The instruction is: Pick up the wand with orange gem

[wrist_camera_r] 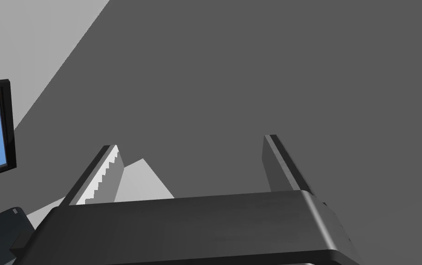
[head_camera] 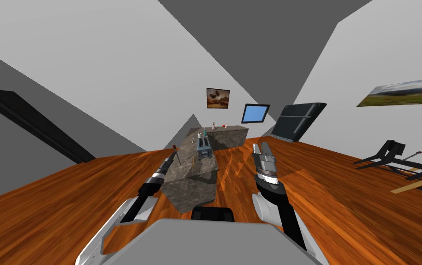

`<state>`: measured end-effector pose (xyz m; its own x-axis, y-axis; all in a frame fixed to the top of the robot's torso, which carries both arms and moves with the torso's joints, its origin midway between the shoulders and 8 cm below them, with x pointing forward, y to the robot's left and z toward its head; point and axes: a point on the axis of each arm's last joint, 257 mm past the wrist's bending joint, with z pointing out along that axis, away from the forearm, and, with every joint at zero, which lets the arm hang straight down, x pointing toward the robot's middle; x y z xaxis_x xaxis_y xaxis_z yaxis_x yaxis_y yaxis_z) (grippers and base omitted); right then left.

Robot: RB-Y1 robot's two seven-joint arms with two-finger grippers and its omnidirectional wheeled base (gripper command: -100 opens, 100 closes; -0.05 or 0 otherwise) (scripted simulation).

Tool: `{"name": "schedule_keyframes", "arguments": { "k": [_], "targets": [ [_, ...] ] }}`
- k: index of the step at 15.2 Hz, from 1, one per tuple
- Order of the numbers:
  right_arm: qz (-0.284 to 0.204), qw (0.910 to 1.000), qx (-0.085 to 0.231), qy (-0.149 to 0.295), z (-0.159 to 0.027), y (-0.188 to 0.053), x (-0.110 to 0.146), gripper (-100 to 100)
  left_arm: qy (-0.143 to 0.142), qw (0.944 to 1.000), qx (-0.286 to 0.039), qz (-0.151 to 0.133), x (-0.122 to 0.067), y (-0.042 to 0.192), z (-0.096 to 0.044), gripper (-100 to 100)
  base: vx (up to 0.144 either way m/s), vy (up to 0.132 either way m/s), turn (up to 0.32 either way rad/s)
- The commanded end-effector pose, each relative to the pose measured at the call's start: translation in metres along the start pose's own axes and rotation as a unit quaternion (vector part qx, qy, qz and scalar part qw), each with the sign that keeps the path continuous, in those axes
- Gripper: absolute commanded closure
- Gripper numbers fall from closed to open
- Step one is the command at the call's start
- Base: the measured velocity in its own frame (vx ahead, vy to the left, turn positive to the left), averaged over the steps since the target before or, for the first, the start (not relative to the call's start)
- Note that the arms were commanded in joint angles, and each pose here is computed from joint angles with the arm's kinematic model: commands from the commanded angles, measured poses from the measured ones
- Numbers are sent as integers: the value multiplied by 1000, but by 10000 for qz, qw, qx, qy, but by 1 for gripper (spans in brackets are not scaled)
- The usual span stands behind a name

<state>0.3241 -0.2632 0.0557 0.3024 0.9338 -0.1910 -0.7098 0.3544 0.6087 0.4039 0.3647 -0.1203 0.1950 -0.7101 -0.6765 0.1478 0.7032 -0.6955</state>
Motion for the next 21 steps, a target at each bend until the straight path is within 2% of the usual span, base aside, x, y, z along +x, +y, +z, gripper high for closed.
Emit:
{"name": "schedule_keyframes", "arguments": {
  "k": [1, 3, 5, 8, 10, 13, 17, 18, 19, 20, 21],
  "targets": [
    [0, 10000, 0, 0, 0, 0, 0, 0, 112, 9989, -182, 406, 0, 19, 0, -100, 33, -86, -10],
    [0, 10000, 0, 0, 0, 0, 0, 0, 228, 9959, -342, 803, 0, 36, 0, -100, 38, -85, -12],
    [0, 10000, 0, 0, 0, 0, 0, 0, 355, 9904, -508, 1239, -3, 55, 0, -100, 41, -97, -14],
    [0, 10000, 0, 0, 0, 0, 0, 0, 548, 9765, -782, 1934, -10, 87, -2, -100, 46, -98, -11],
    [0, 10000, 0, 0, 0, 0, 0, 0, 670, 9636, -978, 2398, -17, 108, -4, -100, 46, -99, -15],
    [0, 10000, 0, 0, 0, 0, 0, 0, 838, 9403, -1258, 3048, -30, 139, -8, -100, 37, -97, 6],
    [0, 10000, 0, 0, 0, 0, 0, 0, 1004, 9108, -1534, 3699, -48, 169, -13, -100, 27, -90, 23],
    [0, 10000, 0, 0, 0, 0, 0, 0, 1047, 9020, -1605, 3869, -53, 177, -14, -100, 17, -61, 14],
    [0, 10000, 0, 0, 0, 0, 0, 0, 997, 9124, -1520, 3668, -46, 168, -13, -100, 8, -34, 9],
    [0, 10000, 0, 0, 0, 0, 0, 0, 1009, 9100, -1541, 3714, -47, 170, -13, -100, 3, -14, 3],
    [0, 10000, 0, 0, 0, 0, 0, 0, 1008, 9100, -1541, 3714, -47, 170, -13, 100, 2, -7, 1]
  ]
}}
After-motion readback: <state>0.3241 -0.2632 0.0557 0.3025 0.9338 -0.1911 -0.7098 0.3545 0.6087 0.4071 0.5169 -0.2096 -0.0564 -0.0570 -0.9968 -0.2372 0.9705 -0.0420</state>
